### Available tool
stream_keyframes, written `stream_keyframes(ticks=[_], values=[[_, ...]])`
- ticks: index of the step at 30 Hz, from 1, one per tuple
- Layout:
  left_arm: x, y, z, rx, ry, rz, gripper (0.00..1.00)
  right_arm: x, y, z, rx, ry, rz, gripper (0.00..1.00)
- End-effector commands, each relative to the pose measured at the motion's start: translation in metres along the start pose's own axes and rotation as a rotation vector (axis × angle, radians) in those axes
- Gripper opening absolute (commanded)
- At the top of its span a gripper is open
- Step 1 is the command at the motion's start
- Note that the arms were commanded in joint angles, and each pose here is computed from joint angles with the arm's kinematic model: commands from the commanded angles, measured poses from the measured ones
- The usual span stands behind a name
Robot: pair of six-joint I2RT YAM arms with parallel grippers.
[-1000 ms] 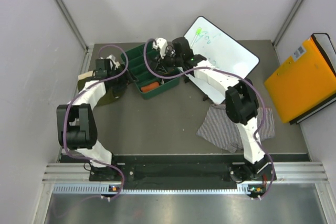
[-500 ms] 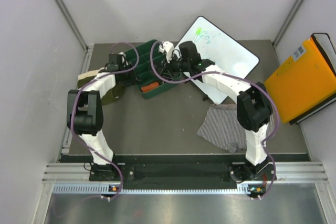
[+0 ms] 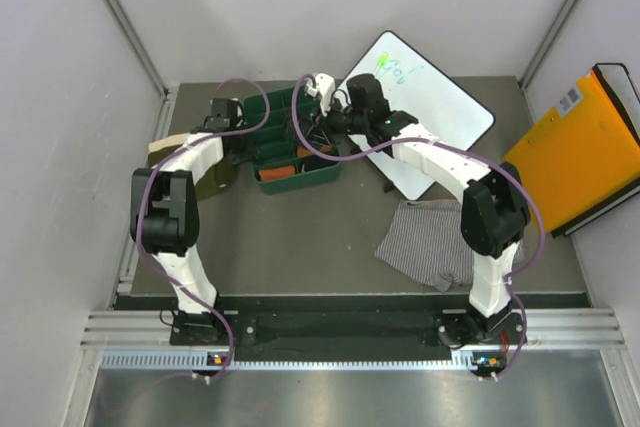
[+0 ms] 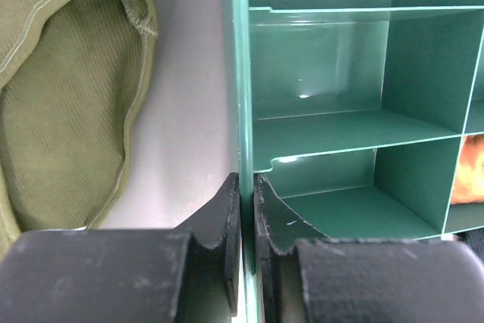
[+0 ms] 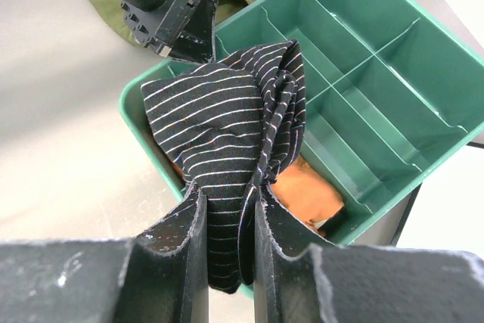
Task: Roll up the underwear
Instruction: Move the storage box to the center of the board.
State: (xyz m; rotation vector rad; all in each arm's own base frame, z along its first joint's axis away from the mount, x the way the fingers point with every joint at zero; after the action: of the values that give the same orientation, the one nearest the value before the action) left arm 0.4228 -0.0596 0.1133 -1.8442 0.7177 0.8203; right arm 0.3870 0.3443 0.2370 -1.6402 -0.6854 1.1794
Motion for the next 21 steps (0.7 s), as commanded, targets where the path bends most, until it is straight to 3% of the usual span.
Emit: stream_keyframes(ticks=[1, 12, 21], values=[[-0.019, 0.018, 0.005, 0.043, -0.027, 0.056, 0.0, -0.009, -0.026, 0.012, -0.064, -0.044, -0.062, 0.0], [-0.053, 0.039, 0.019, 0.124, -0.135, 0.064, 0.0, -0.001, -0.016, 0.026, -0.061, -0.073, -0.045, 0.0], [-0.076, 0.064, 0.019, 0.281, -0.04, 0.105, 0.0, 0.005, 0.0, 0.053, -0.095, -0.14, 0.013, 0.0]])
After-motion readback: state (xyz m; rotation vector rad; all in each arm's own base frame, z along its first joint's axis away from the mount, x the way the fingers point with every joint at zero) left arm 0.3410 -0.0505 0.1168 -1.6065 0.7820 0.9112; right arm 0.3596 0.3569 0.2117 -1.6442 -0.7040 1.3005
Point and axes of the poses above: each gripper's point midway between its finger pads, its own x axis out along the fingers, its own z axis along the line the jaws close on, y = z × x, the point moved 5 cm from there along -x, back along the fingers, and after that the axes turned 3 degrees about -x, right-handed, at the moved point
